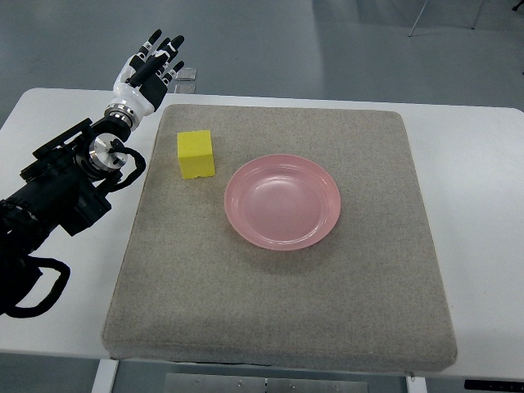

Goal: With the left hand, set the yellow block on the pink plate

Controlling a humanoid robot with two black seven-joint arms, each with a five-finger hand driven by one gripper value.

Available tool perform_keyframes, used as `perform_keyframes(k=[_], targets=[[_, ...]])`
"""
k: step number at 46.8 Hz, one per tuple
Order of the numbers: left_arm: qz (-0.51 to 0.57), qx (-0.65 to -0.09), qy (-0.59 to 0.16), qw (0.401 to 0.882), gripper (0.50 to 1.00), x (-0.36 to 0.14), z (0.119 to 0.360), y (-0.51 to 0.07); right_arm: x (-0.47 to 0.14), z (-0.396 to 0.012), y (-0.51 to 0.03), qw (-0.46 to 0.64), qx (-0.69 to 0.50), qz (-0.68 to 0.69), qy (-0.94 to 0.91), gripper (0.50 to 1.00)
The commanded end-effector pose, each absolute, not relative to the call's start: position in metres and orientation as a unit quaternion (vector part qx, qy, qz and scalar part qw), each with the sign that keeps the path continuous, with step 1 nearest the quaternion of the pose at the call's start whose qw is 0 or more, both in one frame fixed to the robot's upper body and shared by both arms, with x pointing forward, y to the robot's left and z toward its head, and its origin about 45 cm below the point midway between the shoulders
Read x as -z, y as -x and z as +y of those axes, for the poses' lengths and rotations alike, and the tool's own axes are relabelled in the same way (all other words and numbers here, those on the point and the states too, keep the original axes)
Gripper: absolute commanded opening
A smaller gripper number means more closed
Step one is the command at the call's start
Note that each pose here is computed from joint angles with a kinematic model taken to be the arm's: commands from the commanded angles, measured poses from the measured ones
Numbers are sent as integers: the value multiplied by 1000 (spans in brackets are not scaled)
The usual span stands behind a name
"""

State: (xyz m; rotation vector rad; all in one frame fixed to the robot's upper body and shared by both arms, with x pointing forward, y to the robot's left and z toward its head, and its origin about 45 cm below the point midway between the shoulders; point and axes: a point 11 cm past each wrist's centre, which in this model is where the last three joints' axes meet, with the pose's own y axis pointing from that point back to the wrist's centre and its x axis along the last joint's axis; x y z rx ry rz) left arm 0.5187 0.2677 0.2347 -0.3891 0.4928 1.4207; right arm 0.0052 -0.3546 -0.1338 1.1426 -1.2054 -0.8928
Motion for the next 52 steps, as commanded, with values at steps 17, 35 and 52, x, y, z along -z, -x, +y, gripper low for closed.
perform_keyframes(k=[17,35,52], targets=[[115,-592,77,794,988,-263,254,-519,134,-355,-6,587,383,-518,-490,924],[-40,-523,-125,842,988,-292,256,-522,134,-355,-6,587,383,-518,-490,924],[-139,-404,-277,861,986,-318,250,-503,134,-355,-6,587,383,-518,-490,924]])
